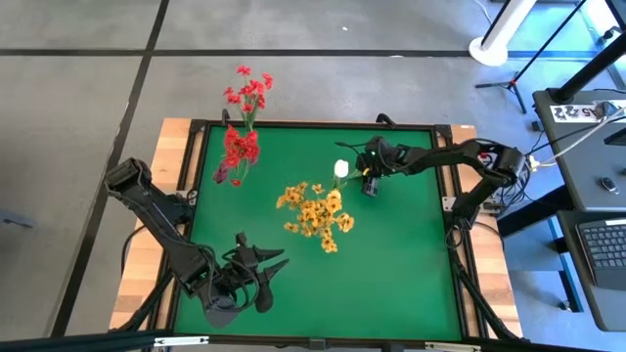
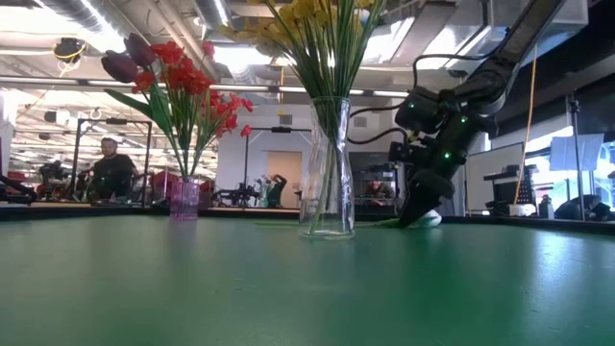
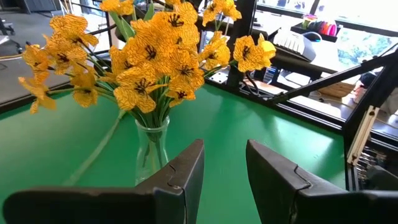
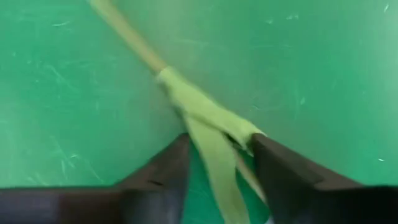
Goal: Sort flowers into vase by color
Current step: Put the white flower into the transparent vase
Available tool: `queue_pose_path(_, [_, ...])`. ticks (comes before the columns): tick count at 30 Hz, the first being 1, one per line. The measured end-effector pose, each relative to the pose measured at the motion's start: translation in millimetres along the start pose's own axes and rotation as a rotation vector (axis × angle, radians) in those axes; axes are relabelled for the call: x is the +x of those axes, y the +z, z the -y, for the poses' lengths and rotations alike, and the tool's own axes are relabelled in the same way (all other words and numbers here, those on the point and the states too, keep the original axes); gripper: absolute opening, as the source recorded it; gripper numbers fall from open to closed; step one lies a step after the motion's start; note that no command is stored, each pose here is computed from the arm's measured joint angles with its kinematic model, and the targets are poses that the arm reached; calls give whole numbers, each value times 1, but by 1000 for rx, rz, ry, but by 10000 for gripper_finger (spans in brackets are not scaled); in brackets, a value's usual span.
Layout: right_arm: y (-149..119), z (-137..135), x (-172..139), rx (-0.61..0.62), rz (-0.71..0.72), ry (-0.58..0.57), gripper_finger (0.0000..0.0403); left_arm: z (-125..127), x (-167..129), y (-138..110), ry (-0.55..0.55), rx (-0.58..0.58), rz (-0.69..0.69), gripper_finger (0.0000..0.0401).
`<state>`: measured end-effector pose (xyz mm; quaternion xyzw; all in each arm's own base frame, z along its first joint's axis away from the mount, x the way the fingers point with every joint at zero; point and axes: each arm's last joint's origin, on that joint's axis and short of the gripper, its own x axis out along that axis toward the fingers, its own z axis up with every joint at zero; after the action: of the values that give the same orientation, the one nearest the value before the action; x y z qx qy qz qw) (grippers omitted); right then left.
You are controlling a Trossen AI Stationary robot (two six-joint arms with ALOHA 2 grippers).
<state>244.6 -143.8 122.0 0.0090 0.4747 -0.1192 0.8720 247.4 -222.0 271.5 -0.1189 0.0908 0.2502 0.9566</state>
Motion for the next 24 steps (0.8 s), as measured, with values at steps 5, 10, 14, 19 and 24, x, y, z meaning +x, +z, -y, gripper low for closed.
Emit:
queue_pose_path(5, [-1,0,0,4,-16,-22,59,0,0,0,-2,0,-2,114])
queue_pose_path(10, [-3,2,-10,37,-59,-99,19,0,0,0,-2,2,-2,114])
queue_pose_path(14, [-5,3,-32,49,-111,-209,11,0,0,0,-2,3,-2,114])
queue_pose_path(19, [-5,2,-66,55,-120,-318,10,0,0,0,0,8,1,114])
queue_pose_path(24, [-4,0,-107,79,-38,-384,6,0,-1,4,32,25,42,114])
